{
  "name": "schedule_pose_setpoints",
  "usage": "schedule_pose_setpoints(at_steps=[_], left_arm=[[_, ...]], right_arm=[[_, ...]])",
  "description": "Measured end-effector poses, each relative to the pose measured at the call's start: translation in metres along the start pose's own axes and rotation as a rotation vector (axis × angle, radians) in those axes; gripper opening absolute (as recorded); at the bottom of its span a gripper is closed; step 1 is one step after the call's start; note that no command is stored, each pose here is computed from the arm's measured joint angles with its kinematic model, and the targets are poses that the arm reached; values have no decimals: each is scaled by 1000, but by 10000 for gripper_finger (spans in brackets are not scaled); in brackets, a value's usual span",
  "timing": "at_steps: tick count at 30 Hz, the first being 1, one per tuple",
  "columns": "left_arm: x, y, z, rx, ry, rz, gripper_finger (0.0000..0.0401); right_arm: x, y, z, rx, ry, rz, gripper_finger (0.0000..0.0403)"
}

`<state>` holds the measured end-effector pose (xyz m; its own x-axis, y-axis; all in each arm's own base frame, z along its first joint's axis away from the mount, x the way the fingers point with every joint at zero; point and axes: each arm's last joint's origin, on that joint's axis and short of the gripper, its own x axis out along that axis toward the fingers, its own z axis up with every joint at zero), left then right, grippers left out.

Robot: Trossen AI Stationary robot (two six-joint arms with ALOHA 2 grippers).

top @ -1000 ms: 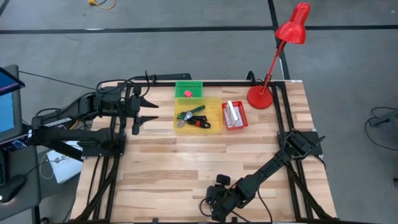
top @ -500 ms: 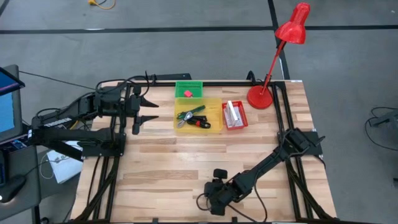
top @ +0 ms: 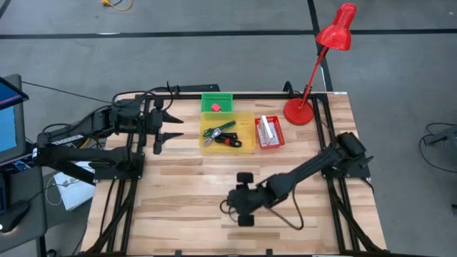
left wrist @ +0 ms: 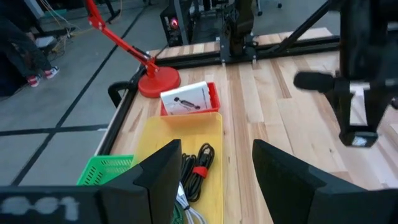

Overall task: Pick and place items into bin
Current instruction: Put the black charger adapter into the green bin

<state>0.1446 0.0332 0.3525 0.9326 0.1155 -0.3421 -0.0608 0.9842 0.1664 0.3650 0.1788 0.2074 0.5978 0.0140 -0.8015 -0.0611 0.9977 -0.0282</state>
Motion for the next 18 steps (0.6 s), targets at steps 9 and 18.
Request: schedule_pose_setpoints(at_steps=[9, 18], left_arm=[[30, 2, -6, -50, 103, -20, 188], [76, 5, -8, -239, 130, -93, 188]], right_arm=[[-56, -37, 26, -145, -135, -20, 158], [-94, -64, 35, -309, -203, -70, 158]])
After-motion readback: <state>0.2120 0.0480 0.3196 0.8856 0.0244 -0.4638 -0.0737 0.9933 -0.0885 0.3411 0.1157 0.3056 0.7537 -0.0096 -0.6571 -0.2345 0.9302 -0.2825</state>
